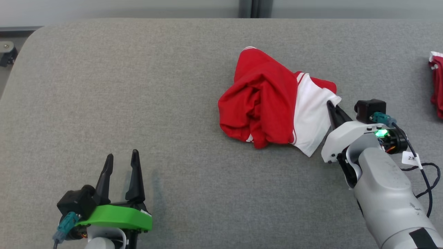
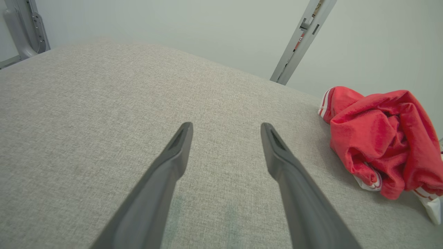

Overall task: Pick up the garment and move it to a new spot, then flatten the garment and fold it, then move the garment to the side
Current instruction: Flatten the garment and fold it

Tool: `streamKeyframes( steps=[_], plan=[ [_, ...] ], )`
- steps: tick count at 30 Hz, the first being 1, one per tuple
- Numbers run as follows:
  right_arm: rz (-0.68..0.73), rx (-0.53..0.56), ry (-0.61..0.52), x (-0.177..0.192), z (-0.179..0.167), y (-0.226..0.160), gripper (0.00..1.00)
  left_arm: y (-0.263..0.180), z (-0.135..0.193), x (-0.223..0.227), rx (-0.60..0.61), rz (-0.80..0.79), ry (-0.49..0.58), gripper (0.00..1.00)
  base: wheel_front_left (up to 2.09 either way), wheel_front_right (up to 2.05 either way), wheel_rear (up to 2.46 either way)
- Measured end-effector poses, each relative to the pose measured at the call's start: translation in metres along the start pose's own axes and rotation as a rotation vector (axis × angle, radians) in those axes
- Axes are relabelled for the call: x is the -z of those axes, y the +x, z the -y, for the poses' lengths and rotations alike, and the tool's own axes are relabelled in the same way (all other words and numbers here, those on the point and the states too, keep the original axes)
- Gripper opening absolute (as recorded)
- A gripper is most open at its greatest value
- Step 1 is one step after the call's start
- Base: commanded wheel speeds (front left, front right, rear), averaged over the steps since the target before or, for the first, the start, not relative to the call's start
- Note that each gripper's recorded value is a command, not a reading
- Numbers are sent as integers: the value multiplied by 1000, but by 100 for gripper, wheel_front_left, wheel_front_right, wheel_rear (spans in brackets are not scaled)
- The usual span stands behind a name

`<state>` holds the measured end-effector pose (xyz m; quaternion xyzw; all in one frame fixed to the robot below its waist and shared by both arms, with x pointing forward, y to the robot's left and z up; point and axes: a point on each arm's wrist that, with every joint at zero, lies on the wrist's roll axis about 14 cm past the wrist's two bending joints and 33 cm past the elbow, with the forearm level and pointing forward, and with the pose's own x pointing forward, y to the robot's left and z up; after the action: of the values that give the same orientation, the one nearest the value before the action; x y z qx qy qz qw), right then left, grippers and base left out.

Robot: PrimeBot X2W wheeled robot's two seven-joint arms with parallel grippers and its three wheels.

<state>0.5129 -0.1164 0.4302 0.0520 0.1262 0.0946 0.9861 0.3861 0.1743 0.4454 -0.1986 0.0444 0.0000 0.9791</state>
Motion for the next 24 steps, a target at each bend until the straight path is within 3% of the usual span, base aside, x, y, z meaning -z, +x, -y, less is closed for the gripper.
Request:
streamKeyframes(
  steps=[6, 11, 19, 24],
  plan=[
    [225, 20, 7, -74, 9, -6, 0, 3, 14, -3, 42, 11, -2, 100, 0, 0, 0],
    [409, -30, -10, -135, -7, -17, 0, 2, 20, -9, 61, 28, -2, 100, 0, 0, 0],
    [626, -252, 20, -219, -83, -27, 0, -8, 7, -21, 19, 63, 2, 100, 0, 0, 0],
    [637, -455, 38, -231, -153, -32, 0, -17, -3, -27, -13, 78, -1, 100, 0, 0, 0]
  ],
)
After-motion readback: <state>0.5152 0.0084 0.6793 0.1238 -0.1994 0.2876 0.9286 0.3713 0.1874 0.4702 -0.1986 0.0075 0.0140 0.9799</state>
